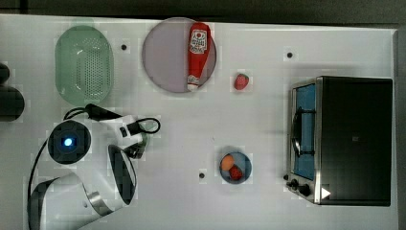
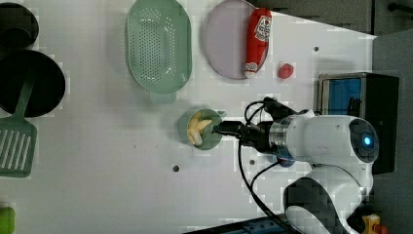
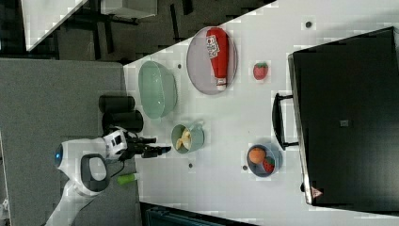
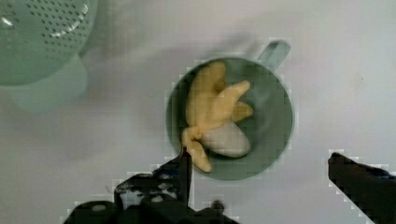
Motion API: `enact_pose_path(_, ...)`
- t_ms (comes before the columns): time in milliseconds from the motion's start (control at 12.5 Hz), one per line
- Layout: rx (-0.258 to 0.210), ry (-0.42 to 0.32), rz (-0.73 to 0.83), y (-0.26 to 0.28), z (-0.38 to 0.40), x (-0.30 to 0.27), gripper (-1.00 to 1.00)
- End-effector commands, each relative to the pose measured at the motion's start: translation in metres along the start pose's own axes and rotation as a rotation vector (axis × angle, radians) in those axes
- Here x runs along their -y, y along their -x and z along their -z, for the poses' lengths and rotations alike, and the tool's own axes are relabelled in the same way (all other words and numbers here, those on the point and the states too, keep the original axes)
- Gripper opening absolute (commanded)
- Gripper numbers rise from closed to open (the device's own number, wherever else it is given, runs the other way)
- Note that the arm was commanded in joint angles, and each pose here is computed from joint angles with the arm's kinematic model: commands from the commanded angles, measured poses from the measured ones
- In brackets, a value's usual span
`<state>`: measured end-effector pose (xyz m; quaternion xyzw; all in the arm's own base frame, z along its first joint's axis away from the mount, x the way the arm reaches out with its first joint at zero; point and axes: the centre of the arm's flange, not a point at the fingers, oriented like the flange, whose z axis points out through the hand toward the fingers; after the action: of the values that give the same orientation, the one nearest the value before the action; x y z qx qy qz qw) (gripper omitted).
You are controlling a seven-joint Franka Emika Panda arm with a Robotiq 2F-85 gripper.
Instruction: Pick Banana and place it in mug.
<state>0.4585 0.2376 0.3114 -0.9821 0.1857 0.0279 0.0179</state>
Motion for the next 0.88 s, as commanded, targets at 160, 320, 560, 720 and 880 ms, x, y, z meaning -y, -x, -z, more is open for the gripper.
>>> enact_pose_path(160, -0.114, -0.084, -0.125, -0.042, 0.068, -0.008, 1.0)
enact_pose_path(320, -0.136, -0.077, -0.194, -0.066, 0.123, -0.035, 1.0)
enact_pose_path(560, -0.119, -0.045, -0.33, -0.096, 0.218, -0.1, 1.0)
enact_pose_path(720, -0.092, -0.021, -0.413, -0.109, 0.26, -0.147, 1.0)
enact_pose_path(880, -0.088, -0.013, -0.481, -0.12, 0.293, -0.185, 1.0)
